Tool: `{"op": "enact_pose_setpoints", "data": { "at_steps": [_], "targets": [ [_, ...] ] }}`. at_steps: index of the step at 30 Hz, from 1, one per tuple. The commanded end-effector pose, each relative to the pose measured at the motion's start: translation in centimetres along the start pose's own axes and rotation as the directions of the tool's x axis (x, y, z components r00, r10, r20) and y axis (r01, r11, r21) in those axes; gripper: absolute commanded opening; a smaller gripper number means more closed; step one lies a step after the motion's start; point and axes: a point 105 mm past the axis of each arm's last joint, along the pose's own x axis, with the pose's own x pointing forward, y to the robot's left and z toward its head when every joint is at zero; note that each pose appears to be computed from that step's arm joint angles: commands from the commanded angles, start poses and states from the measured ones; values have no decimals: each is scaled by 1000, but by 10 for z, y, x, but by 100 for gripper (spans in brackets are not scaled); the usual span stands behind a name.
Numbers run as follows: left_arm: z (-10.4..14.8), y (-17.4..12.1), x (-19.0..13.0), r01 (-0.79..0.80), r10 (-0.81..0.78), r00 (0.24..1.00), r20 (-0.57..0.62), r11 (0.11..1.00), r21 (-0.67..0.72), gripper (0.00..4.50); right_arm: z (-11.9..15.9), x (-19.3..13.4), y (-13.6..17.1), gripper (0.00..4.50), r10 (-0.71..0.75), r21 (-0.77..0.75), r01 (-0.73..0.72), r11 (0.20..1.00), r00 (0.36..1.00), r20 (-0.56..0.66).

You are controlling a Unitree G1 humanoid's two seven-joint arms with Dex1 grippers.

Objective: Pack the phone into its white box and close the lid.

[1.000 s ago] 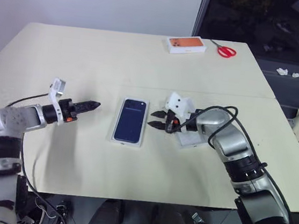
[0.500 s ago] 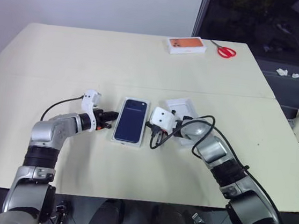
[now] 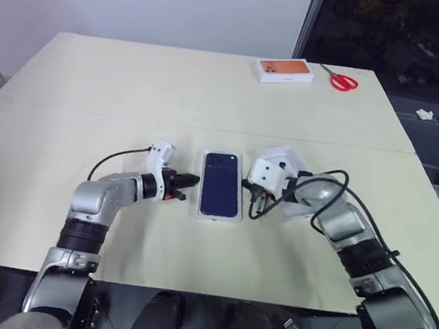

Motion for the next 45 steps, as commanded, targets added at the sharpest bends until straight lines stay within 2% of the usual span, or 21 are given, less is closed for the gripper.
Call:
{"op": "enact_pose_setpoints", "data": {
  "at_steps": [1,12,19,24,27,31,36,39,45],
  "targets": [
    [-2,-9,14,45,-45,999,-27,999,5,3,-9,-8,5,0,23,5,-23,1000,999,-32],
    [-4,-18,21,91,-91,995,-38,996,12,3,-10,-7,-5,0,-17,10,17,1000,999,-37],
    [-5,-14,14,72,-72,997,-32,997,11,3,-7,-6,-4,0,-6,8,6,1000,1000,-29],
    [-4,-8,7,45,-45,999,-17,999,17,3,-2,-11,-6,0,7,64,-7,998,1000,2],
    [-4,-5,1,33,-33,999,-17,999,18,85,-2,-16,-11,0,-15,37,15,999,1000,-7],
    [-2,-2,-7,27,-27,999,-18,999,40,266,-3,-21,-17,0,-38,20,38,999,999,-18],
    [2,8,-28,2,-1,1000,-25,998,56,266,5,-30,-25,0,-58,12,58,998,998,13],
    [-3,21,-39,-47,50,998,-44,997,67,266,7,-26,-19,0,-29,2,29,1000,1000,12],
    [1,25,-45,-64,65,998,-10,994,90,266,5,-30,-19,0,-21,22,21,1000,1000,3]
  ]
}}
